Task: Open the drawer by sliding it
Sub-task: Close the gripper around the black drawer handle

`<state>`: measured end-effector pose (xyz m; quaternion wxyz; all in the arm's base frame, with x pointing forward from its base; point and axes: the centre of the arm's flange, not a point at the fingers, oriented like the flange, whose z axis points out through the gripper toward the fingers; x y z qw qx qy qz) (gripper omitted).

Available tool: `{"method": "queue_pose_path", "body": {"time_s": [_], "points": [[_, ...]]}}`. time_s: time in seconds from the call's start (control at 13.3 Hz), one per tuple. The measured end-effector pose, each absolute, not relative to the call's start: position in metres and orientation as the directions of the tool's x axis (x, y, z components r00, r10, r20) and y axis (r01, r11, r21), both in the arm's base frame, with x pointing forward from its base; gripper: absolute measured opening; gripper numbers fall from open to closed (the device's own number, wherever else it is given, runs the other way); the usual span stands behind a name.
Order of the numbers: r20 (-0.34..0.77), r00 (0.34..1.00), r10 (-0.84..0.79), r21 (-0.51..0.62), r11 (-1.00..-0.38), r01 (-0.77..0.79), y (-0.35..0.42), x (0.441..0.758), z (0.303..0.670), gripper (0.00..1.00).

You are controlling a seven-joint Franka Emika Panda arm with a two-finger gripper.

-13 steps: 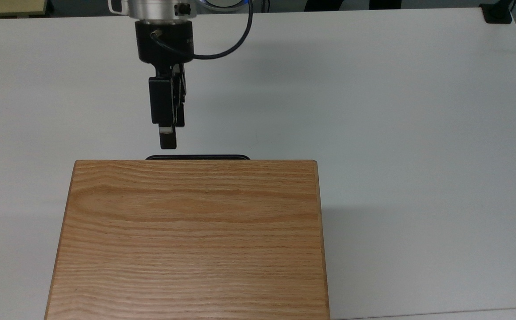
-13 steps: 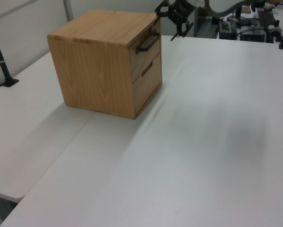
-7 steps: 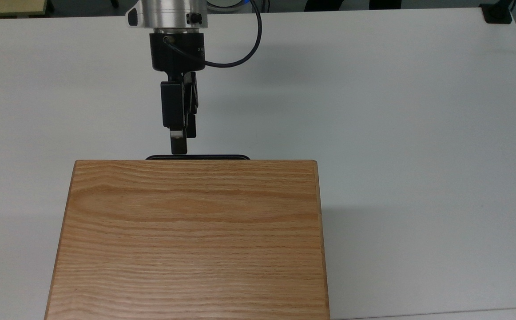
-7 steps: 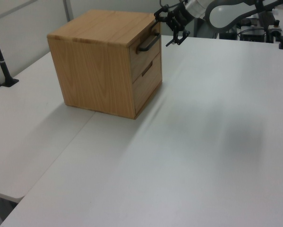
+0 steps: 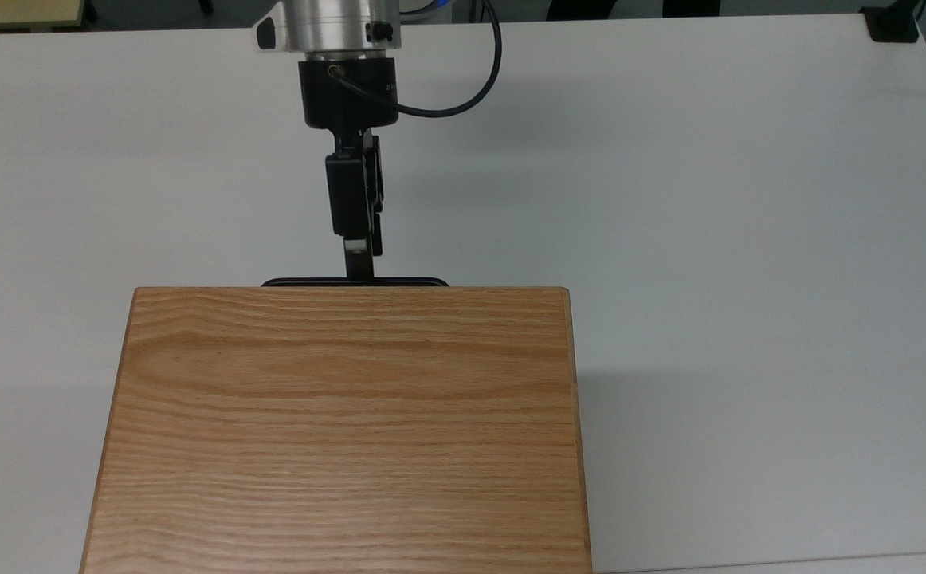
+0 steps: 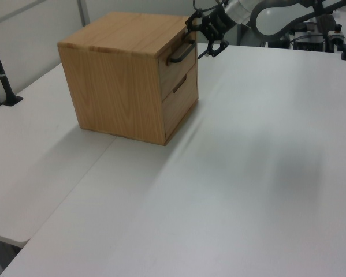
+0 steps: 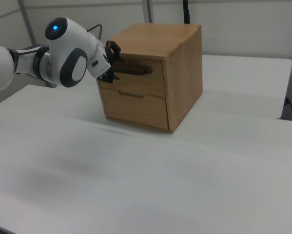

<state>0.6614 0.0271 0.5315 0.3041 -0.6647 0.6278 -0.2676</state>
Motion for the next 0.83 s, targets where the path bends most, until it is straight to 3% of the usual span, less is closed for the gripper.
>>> {"method": "queue_pose_path", "body": {"time_s": [0.08,0.23,0.3,0.6,0.68,0.83], "points": [[-0.027,0.070,-0.997,-0.737,-0.028,-0.675,0.028,0.662,0.529,0.59],[-0.027,0.069,-0.997,-0.733,-0.028,-0.680,0.028,0.664,0.524,0.58],[-0.027,0.069,-0.997,-0.731,-0.027,-0.682,0.028,0.665,0.522,0.49],[-0.028,0.068,-0.997,-0.723,-0.027,-0.690,0.027,0.669,0.513,0.44],[-0.027,0.067,-0.997,-0.731,-0.026,-0.681,0.027,0.670,0.514,0.35],[-0.027,0.066,-0.997,-0.732,-0.025,-0.681,0.027,0.672,0.513,0.32]]}}
